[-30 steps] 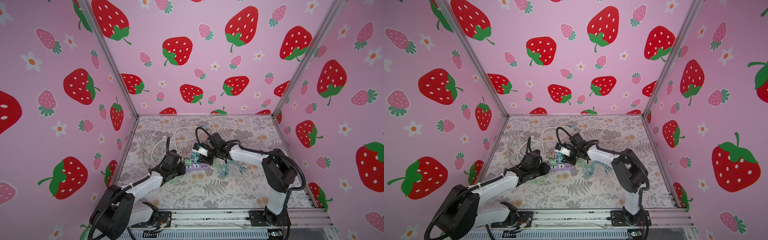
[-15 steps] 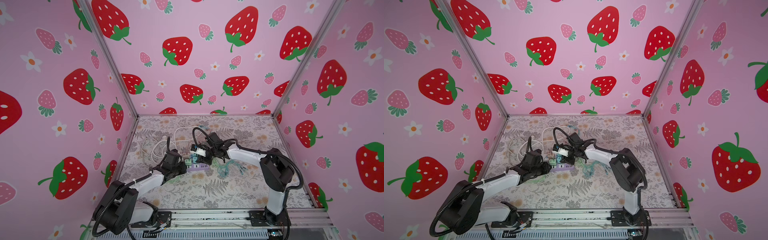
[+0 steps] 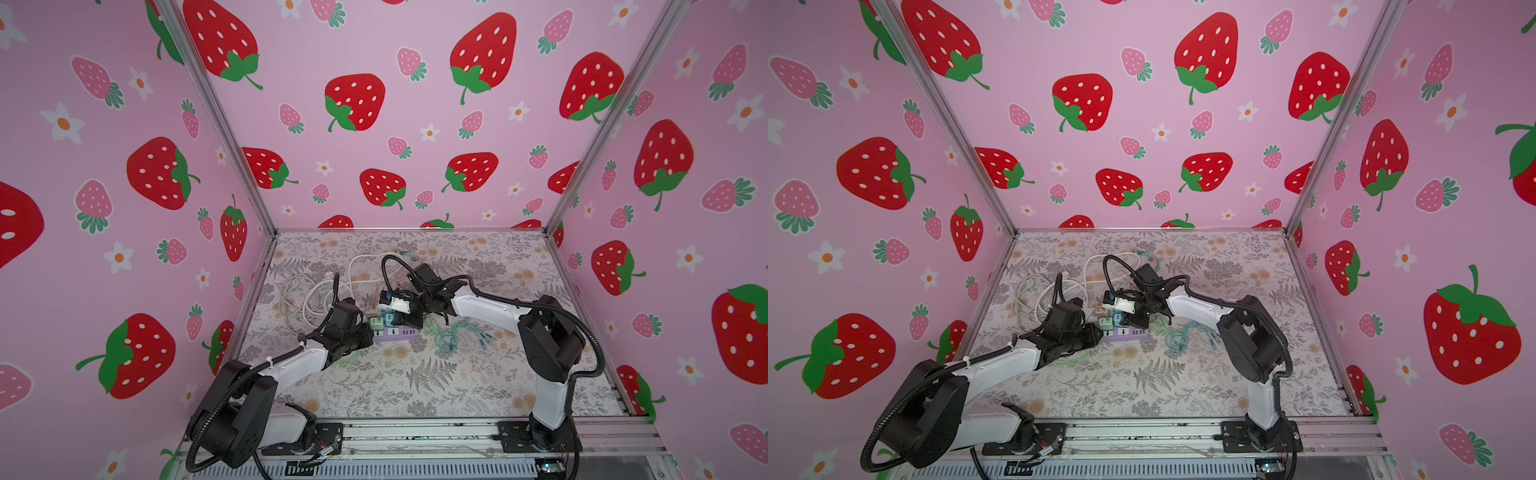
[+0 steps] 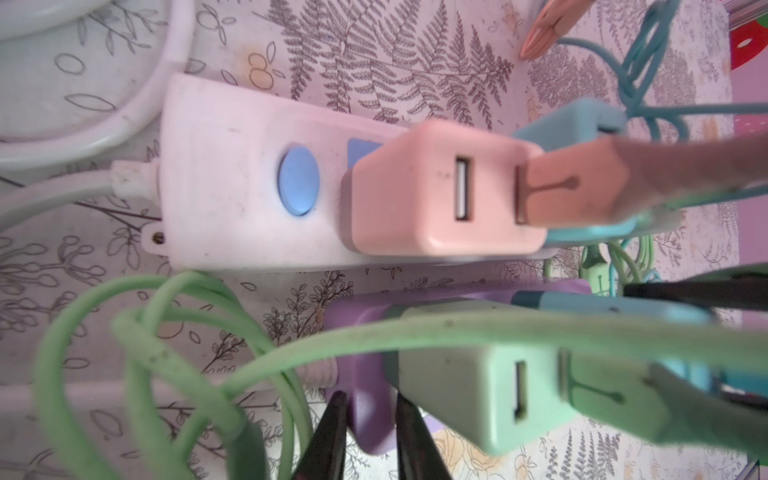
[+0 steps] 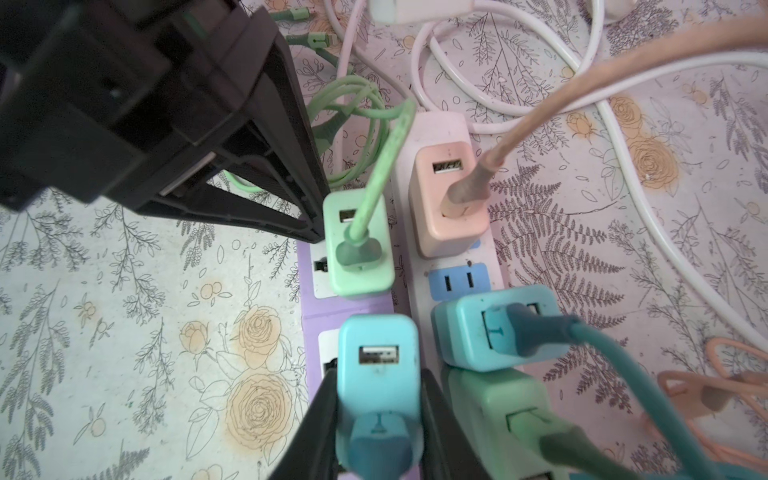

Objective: Insert the plug
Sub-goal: 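Push the teal charger prongs into the purple strip socket with the right gripper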

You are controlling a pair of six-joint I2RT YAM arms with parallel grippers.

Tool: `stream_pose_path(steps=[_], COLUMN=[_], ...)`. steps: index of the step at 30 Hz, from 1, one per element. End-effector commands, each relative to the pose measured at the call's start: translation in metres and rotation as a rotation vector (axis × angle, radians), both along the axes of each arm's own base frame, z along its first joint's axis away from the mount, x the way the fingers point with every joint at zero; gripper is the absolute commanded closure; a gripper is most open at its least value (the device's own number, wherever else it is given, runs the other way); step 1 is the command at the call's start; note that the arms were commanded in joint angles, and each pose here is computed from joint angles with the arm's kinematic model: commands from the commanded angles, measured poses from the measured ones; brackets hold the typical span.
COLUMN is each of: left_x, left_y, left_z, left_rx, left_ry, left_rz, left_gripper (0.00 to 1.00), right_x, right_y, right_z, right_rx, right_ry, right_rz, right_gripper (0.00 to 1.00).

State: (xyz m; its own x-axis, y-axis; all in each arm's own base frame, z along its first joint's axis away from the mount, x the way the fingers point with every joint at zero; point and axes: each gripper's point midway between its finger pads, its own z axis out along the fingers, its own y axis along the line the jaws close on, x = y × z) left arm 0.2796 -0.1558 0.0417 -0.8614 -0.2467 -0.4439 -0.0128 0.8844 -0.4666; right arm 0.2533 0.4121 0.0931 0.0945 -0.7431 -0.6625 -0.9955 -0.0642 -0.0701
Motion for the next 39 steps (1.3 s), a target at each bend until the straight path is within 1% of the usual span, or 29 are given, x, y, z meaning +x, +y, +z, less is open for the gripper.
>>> stream_pose_path(steps=[1, 12, 19, 23, 28, 32, 39], left_x=[-0.005, -0.009, -0.012, -0.014, -0.015, -0.016, -0.017], left_y=[0.009, 0.012, 0.015, 0.013, 0.015, 0.015, 0.010], left_z=[-0.016, -0.021, -0.022, -0.021, -0.018, -0.015, 0.006], left_rx=[0.040, 0.037, 0.037, 0.013, 0.017, 0.012, -0.025], left_ry=[0.054, 0.066, 0.067, 0.075, 0.070, 0.066, 0.031], left_rz=[0.023, 0.036, 0.041, 0.034, 0.031, 0.027, 0.004], left_gripper=[0.77, 0.78, 0.78, 0.78, 0.78, 0.76, 0.71], right_x=[-0.009, -0.012, -0.019, -0.023, -0.026, -0.024, -0.023], right_y=[-0.012, -0.015, -0.017, -0.021, -0.026, -0.024, -0.030], right_z=[-0.027, -0.038, -0.051, -0.061, -0.073, -0.073, -0.083], right_rx=[-0.093, -0.112, -0.109, -0.129, -0.145, -0.112, -0.141], right_ry=[0.026, 0.045, 0.092, 0.115, 0.159, 0.164, 0.147], right_rz=[0.031, 0.032, 0.025, 0.020, 0.006, 0.005, -0.001], right_gripper=[1.00, 1.00, 1.00, 1.00, 1.00, 0.99, 1.00])
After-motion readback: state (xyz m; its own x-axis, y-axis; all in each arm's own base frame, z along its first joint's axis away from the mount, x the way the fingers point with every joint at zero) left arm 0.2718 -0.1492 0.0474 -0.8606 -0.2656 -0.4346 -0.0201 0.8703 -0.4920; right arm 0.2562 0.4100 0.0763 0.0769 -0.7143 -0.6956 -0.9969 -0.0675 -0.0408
